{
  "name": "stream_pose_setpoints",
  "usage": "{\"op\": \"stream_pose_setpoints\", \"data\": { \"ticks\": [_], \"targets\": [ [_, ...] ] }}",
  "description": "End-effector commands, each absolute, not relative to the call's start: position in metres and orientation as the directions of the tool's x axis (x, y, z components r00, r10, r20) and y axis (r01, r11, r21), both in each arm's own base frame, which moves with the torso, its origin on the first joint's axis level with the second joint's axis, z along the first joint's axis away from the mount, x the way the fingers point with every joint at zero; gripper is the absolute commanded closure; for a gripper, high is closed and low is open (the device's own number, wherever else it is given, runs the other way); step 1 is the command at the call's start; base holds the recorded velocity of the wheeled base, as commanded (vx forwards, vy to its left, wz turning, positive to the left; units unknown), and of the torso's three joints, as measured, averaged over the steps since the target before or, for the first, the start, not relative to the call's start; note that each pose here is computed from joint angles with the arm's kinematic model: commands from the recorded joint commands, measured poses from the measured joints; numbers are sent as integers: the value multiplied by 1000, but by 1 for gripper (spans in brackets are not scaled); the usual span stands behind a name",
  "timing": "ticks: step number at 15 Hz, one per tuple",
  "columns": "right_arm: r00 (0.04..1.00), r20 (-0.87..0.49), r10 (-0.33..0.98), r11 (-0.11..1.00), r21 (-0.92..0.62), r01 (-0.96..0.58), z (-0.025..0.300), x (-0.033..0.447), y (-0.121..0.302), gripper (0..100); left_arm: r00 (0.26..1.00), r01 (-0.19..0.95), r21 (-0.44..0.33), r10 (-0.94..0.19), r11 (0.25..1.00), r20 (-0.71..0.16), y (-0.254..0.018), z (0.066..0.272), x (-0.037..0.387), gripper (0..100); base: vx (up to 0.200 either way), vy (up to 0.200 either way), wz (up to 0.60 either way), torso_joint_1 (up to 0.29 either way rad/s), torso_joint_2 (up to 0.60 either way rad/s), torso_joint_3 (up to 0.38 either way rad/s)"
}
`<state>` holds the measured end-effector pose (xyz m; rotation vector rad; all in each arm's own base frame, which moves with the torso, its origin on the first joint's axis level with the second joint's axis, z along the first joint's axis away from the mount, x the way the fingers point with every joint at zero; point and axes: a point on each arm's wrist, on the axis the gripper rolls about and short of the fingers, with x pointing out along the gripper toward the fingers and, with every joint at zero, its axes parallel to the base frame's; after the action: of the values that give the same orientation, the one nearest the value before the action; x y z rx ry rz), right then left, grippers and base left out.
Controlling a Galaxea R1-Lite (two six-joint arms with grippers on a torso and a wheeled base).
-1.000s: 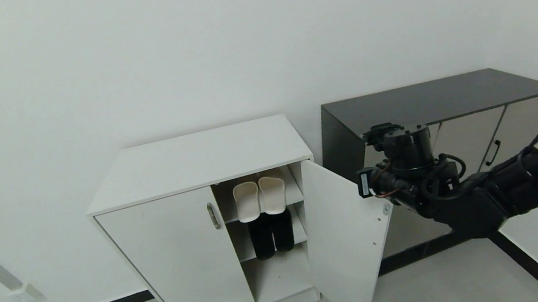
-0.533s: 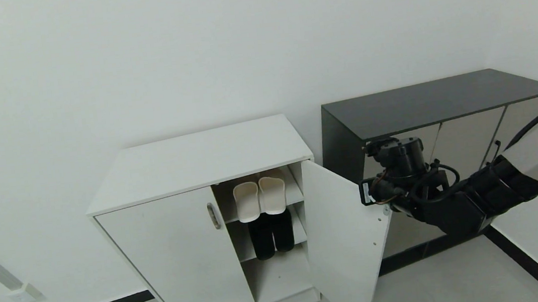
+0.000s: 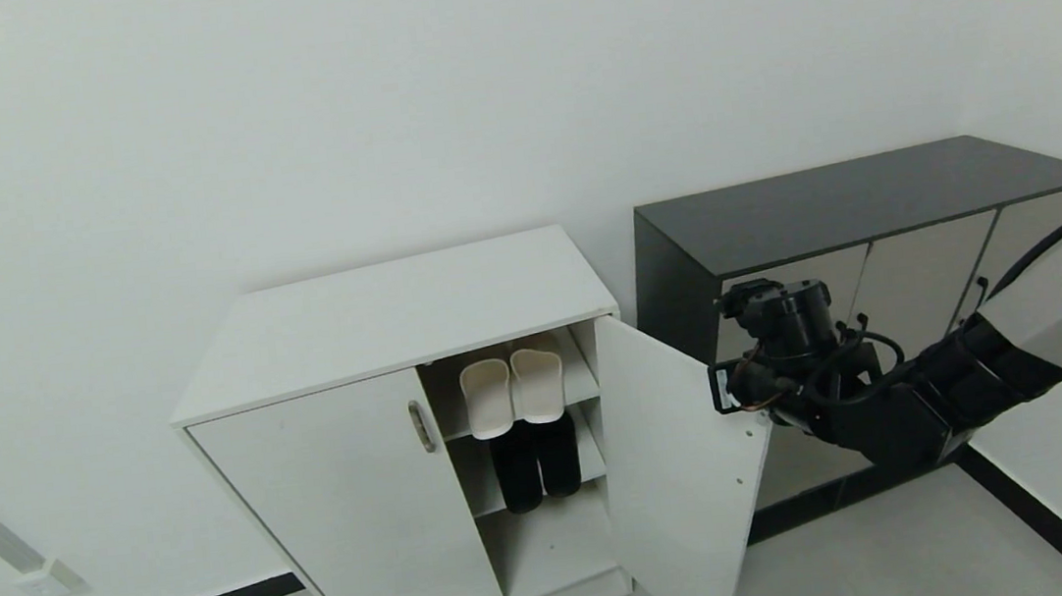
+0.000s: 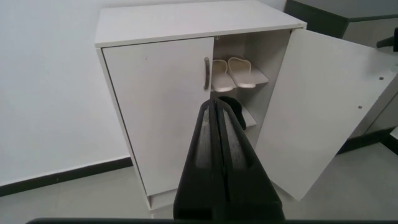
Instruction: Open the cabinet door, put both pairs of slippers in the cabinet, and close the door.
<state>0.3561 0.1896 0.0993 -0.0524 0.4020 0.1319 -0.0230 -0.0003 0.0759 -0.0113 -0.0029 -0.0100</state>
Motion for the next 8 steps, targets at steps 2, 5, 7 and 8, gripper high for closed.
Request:
{"op": "stream_pose_setpoints", "data": {
  "ticks": [2,5,7,8],
  "targets": [
    [910,-394,129,988,-25,-151,99,353,194,100,1000,9,-11,-9,1000,2,0,76,-23,100,0,0,0,0,0,0],
    [902,-403,153,983,-30,-180,97,345,203,100,1000,11,-12,-11,1000,2,0,76,-23,100,0,0,0,0,0,0],
    [885,-421,197,972,-37,-234,92,329,219,100,1000,9,-12,-9,1000,2,0,76,-23,100,0,0,0,0,0,0],
    [881,-424,211,967,-39,-250,92,324,223,100,1000,9,-12,-9,1000,2,0,76,-23,100,0,0,0,0,0,0]
  ]
}}
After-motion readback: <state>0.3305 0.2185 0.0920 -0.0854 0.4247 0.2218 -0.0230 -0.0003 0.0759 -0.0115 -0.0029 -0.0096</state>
